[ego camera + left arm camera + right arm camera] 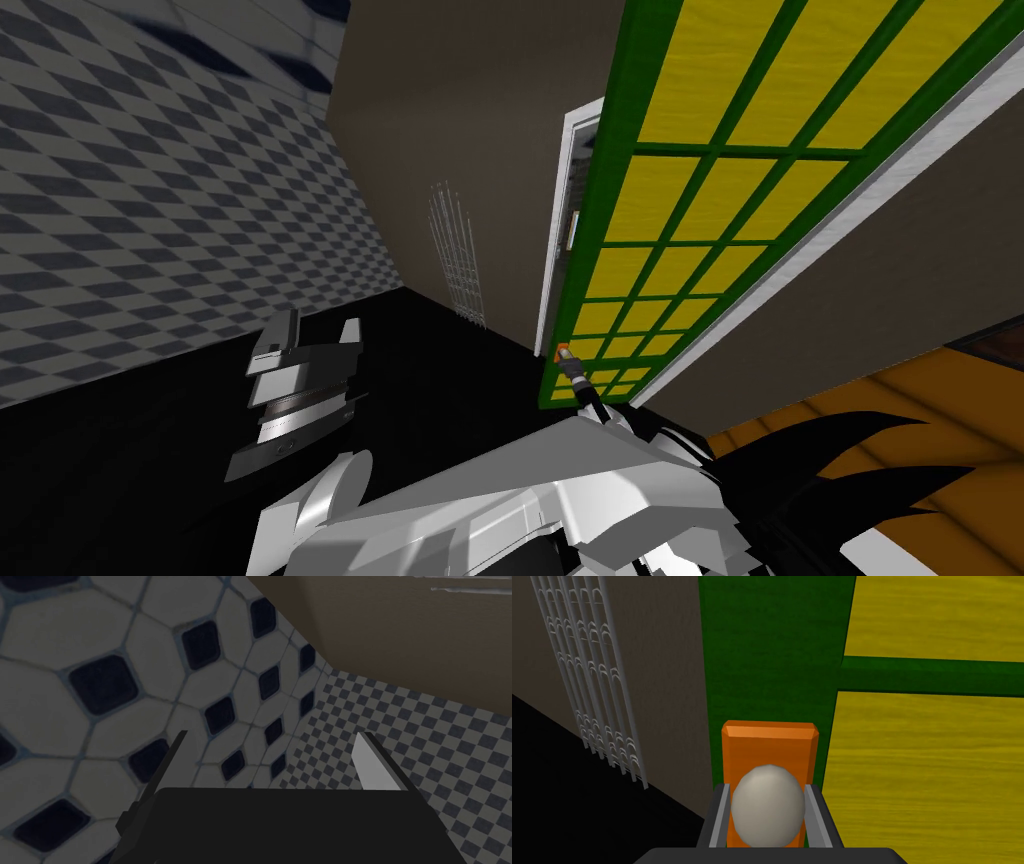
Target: Pull the door open
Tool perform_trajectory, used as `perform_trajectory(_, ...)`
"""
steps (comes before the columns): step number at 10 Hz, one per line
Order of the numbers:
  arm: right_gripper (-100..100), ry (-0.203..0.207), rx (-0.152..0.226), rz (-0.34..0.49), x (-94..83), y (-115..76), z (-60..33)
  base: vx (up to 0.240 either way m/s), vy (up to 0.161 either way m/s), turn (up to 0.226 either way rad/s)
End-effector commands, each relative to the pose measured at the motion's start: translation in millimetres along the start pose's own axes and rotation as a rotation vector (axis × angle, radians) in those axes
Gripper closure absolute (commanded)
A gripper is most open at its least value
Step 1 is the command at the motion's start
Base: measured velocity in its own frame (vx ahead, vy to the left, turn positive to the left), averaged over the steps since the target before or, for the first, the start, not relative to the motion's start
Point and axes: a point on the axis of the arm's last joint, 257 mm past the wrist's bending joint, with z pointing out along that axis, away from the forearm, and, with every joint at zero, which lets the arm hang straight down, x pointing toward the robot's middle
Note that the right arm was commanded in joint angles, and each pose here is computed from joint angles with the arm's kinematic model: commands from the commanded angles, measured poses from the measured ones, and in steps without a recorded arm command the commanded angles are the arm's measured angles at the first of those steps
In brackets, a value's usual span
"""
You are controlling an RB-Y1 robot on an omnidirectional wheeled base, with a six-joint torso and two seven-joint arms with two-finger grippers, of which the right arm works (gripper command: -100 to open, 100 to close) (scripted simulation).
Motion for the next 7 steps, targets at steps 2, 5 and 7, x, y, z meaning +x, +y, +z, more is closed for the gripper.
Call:
perform_trajectory(2,100,0.002,0.042,0.002,0.6,-7.8,-3.9,-0.215,-0.043,0.051)
perform_trajectory(5,100,0.003,0.106,0.003,1.6,-18.1,-9.8,-0.222,-0.047,0.051)
perform_trajectory(7,100,-0.002,0.126,0.0,-1.0,-16.5,-18.4,-0.125,-0.02,0.074)
